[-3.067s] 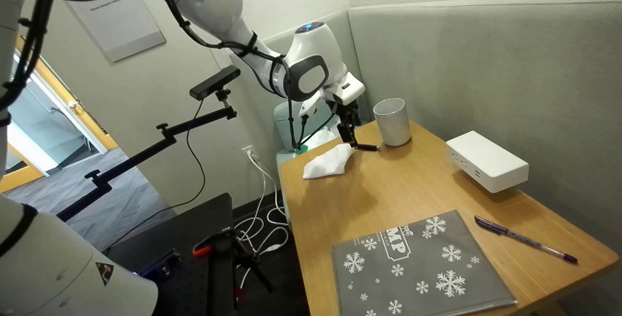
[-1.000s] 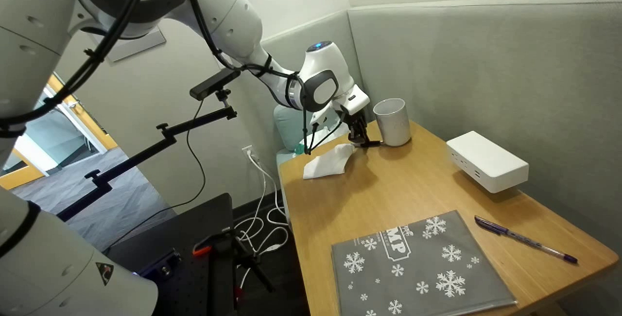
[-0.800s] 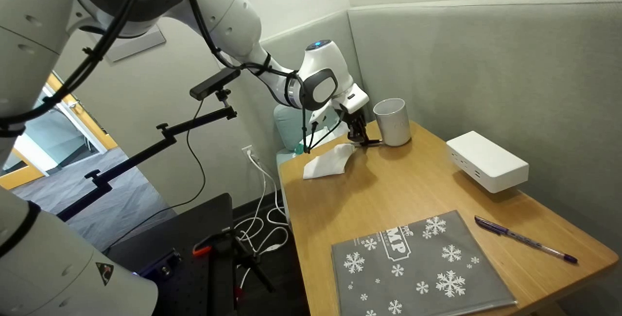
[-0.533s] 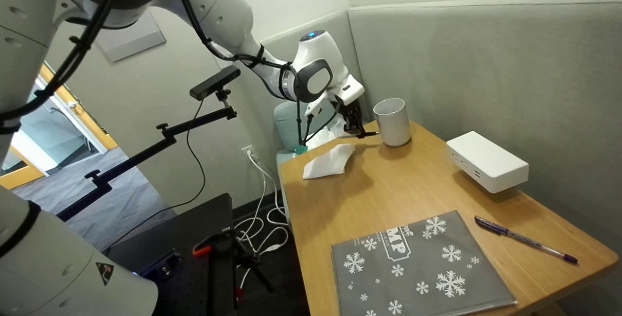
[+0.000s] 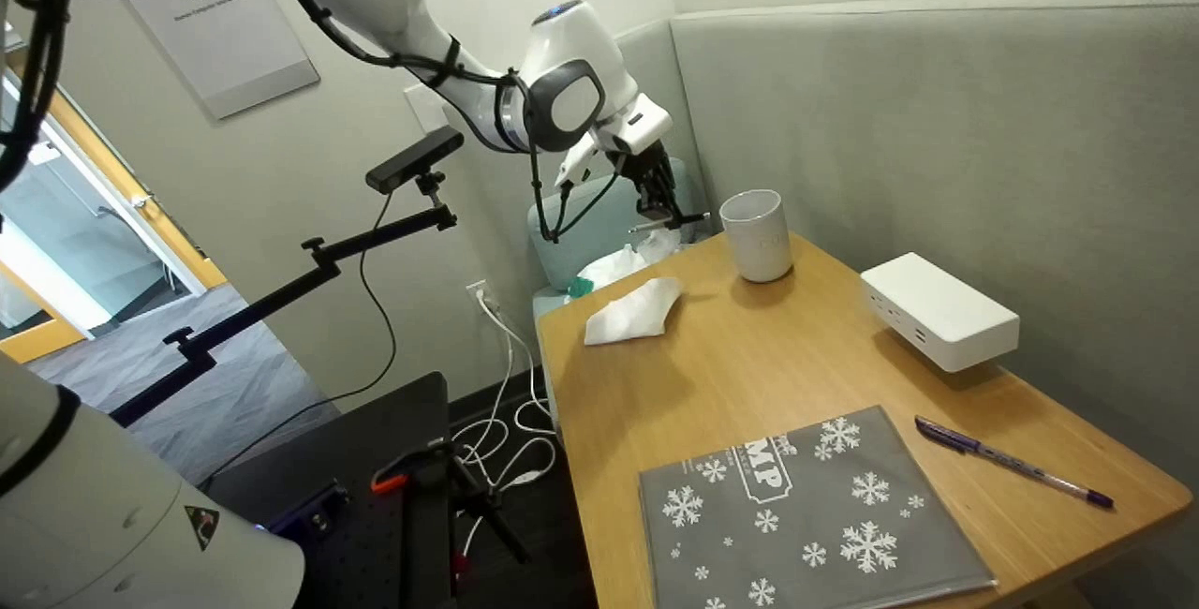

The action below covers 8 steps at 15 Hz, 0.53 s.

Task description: Put the marker inside the mug

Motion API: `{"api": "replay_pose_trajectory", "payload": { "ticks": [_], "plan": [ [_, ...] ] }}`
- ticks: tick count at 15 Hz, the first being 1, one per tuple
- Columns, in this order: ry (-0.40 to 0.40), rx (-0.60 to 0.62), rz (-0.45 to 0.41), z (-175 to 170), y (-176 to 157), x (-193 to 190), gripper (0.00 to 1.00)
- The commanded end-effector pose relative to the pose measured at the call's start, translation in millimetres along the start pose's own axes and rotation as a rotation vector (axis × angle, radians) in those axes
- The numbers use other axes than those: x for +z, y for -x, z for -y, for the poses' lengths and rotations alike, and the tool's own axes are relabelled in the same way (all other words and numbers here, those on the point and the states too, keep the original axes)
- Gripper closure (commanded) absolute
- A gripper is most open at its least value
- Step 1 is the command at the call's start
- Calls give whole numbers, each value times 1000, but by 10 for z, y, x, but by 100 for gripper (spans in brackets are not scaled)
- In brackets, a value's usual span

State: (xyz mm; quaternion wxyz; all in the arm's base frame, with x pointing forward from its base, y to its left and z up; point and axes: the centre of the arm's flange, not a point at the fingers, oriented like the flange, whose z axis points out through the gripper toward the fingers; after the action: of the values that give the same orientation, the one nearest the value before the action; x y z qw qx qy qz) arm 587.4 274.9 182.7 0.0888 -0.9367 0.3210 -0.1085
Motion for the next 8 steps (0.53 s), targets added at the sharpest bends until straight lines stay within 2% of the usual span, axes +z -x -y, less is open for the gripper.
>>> {"api": "replay_pose_trajectory", "payload": {
  "ticks": [1,5,8],
  "plan": [
    [11,-1,-63,-102,17,-522,96],
    [30,-38,-167,-94,-100,-790,96],
    [56,-78,-249,-78,-169,-838,96]
  ]
}}
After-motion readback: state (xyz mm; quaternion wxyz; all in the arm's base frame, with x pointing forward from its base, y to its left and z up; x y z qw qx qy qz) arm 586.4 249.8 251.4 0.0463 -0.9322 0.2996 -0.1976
